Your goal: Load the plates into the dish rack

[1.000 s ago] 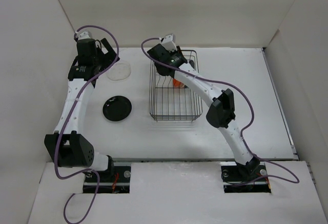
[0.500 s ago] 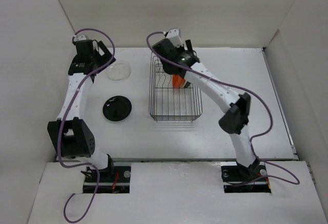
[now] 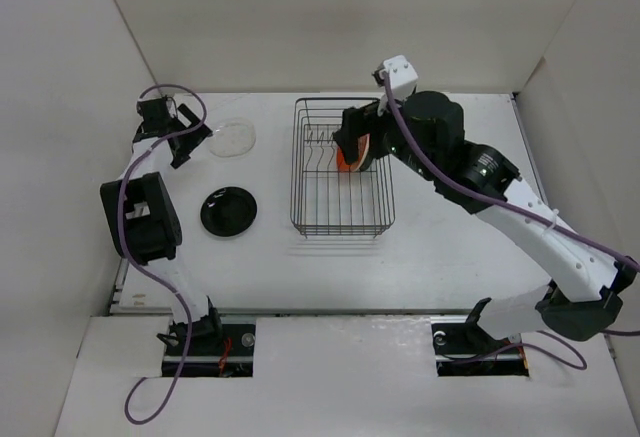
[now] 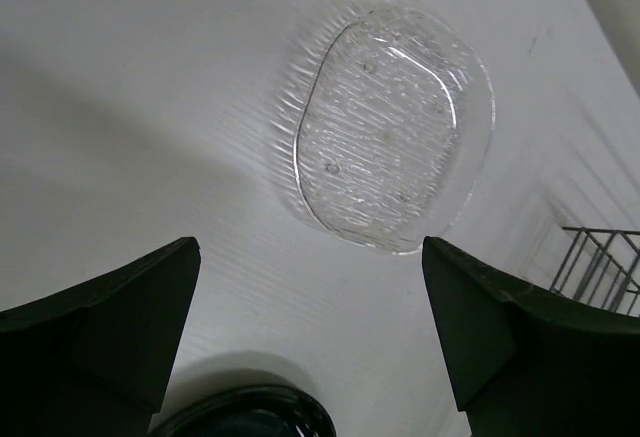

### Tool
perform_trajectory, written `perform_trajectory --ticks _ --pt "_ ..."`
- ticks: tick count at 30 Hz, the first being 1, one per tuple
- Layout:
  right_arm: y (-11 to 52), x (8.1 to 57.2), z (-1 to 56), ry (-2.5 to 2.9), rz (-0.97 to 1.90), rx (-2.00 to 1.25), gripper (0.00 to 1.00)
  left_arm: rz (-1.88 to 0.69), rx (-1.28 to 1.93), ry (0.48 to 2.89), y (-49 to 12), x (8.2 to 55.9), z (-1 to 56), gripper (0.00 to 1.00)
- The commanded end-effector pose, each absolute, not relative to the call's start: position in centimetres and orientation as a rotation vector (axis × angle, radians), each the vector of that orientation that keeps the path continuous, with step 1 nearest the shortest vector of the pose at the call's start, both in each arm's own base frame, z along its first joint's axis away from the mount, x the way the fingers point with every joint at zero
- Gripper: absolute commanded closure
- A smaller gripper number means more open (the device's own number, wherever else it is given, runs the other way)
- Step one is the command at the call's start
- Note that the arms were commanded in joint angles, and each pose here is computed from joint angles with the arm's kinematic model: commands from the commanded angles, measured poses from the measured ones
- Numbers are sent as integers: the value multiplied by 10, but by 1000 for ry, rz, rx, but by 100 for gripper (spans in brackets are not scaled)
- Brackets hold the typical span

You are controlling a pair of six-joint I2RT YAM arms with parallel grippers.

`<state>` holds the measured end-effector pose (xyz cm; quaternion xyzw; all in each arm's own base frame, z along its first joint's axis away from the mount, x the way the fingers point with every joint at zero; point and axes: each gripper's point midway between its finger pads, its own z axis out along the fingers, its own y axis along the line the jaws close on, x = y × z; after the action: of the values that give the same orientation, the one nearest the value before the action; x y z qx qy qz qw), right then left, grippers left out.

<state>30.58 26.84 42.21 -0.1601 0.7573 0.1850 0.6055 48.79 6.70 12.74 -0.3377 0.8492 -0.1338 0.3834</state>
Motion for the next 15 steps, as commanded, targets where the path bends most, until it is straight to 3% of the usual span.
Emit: perform_trajectory --ticks 1,5,9,15 --pt "302 279 430 1680 619 -512 0 -415 -790 2141 61 518 122 10" --pt "295 259 442 1639 681 -526 0 -406 -803 2201 68 529 89 19" --pt "295 251 438 1639 697 -546 0 -422 -794 2229 68 539 71 21" --pt "291 245 440 1628 718 -541 1 -432 -819 2258 67 540 48 47"
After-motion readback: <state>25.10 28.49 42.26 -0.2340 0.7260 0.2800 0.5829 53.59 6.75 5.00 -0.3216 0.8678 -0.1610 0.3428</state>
